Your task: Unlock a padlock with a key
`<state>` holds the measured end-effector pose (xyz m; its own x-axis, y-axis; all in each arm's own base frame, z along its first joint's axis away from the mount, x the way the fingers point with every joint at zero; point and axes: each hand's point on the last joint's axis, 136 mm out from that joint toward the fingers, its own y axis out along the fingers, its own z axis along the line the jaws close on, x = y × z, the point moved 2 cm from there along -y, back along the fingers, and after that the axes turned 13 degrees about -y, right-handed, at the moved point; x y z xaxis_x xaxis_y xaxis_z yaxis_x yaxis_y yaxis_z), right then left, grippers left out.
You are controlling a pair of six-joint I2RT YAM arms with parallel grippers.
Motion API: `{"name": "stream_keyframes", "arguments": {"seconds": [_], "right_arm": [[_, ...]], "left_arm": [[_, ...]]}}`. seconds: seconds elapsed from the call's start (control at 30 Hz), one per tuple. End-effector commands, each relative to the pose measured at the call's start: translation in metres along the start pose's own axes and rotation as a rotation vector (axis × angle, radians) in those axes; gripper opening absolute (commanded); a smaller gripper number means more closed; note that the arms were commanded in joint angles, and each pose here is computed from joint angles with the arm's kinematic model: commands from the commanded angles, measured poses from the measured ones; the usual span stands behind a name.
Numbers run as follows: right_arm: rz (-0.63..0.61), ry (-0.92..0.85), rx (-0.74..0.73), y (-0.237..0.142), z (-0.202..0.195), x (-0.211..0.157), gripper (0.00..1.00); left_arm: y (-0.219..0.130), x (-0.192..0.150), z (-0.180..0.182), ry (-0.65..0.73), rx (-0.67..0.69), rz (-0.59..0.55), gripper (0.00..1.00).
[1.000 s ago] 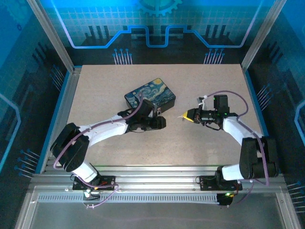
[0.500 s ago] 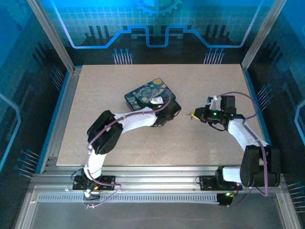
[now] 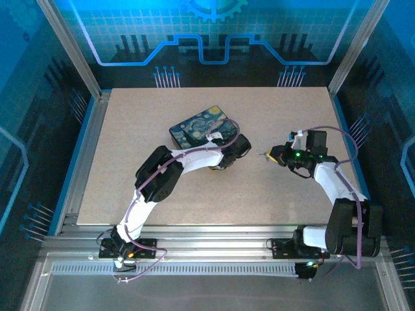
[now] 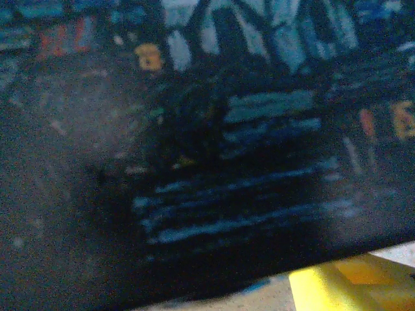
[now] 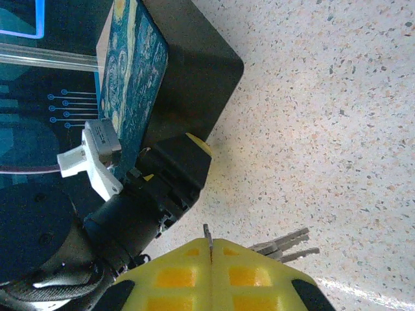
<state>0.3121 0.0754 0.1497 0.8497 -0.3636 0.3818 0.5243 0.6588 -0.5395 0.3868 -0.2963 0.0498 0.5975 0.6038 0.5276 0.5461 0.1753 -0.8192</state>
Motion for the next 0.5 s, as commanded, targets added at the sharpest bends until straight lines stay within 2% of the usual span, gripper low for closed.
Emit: {"name": "stream_keyframes", "arguments": {"seconds": [0.0, 0.07, 0.3, 0.47], "right_arm": [[-0.006, -0.028, 0.03, -0.007, 0.012, 0.008, 0.0], [-0.004, -0.037, 0.028, -0.009, 0.014, 0.01, 0.0], [0.011, -0.057, 0.028, -0.012, 0.016, 0.006, 0.0], [0.013, -0.082, 0.049, -0.013, 0.019, -0.004, 0.0]], "left_arm": [[0.007, 0.011, 0.004, -0.007, 0.049, -0.051, 0.58], [0.011, 0.011, 0.006, -0.007, 0.057, -0.052, 0.54], [0.012, 0.015, 0.01, 0.031, 0.064, -0.069, 0.26], [-0.006, 0.03, 0.017, 0.097, 0.048, -0.099, 0.16]]}}
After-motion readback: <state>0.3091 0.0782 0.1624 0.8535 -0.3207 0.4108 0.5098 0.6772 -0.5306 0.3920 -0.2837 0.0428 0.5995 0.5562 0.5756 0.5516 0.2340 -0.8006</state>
